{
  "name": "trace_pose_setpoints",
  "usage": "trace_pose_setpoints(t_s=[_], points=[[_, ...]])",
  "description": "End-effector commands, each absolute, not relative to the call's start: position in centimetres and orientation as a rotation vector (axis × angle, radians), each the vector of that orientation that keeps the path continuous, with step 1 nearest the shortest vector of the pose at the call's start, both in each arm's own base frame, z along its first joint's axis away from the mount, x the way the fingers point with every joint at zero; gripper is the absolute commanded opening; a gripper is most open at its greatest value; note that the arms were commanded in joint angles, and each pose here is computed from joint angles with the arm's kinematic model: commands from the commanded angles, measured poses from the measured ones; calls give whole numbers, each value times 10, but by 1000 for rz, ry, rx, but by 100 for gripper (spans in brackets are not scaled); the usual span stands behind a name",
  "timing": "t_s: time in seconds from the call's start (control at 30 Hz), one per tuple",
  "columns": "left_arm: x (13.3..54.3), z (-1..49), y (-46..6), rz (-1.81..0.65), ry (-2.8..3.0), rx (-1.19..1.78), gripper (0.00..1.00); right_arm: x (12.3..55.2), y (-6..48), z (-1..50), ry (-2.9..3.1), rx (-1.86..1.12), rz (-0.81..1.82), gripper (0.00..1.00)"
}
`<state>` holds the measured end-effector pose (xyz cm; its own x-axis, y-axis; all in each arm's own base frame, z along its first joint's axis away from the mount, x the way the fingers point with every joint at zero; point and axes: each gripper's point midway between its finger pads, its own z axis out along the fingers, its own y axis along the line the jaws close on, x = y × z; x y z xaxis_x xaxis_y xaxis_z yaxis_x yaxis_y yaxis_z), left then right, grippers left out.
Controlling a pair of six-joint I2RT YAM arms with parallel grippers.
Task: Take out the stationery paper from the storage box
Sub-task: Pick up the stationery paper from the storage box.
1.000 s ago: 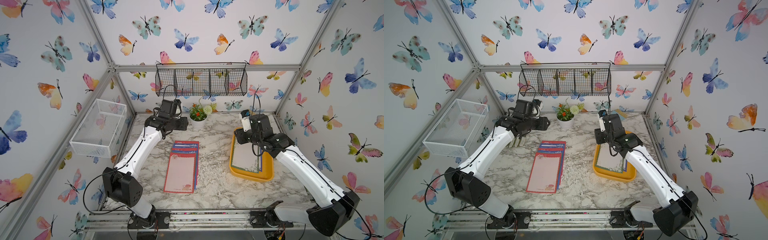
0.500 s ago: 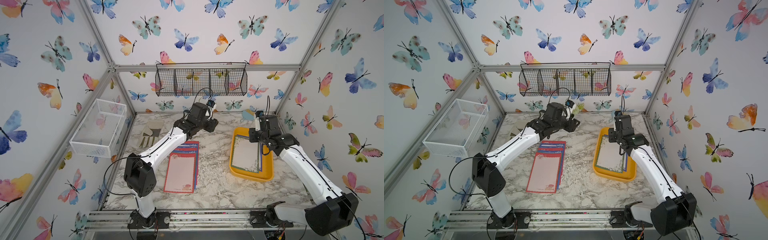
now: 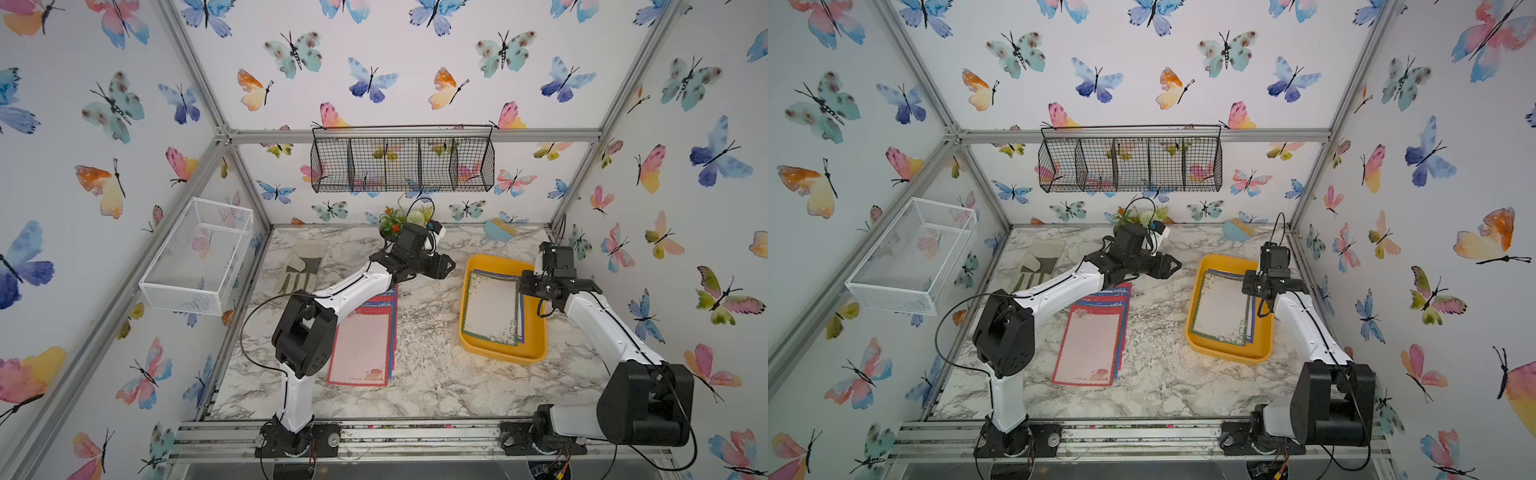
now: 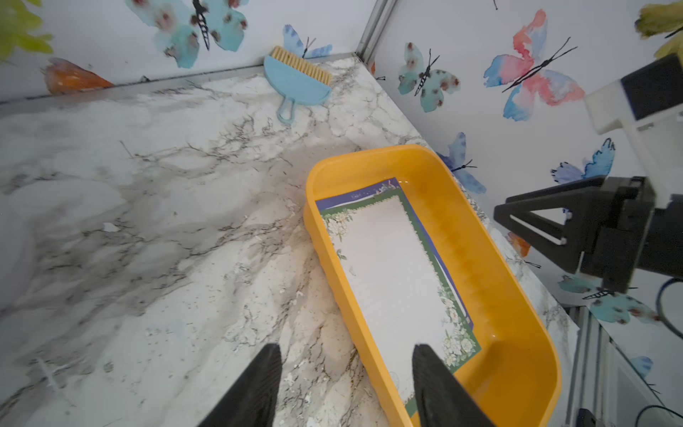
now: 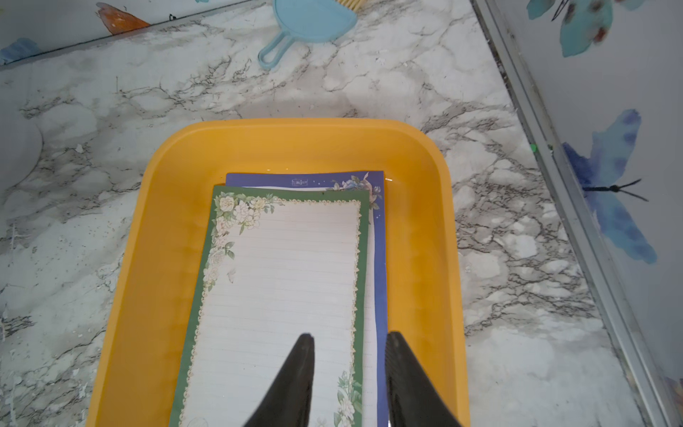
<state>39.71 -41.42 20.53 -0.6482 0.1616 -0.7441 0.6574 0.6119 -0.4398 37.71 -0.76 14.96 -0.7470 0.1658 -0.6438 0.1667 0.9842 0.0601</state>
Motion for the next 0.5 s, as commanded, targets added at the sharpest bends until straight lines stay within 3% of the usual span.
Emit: trace_pose_setpoints(t_s=[0.0, 0.23, 0.47], points=[[375, 202, -438, -1117, 2183, 670, 60, 385, -5, 144, 2399, 261, 66, 35], [360, 164, -450, -1131, 2251, 709, 60, 384, -3, 128, 2415, 271, 94, 37], [352, 155, -449, -1170, 2277, 721, 60, 384, -4, 126, 2416, 263, 96, 38]])
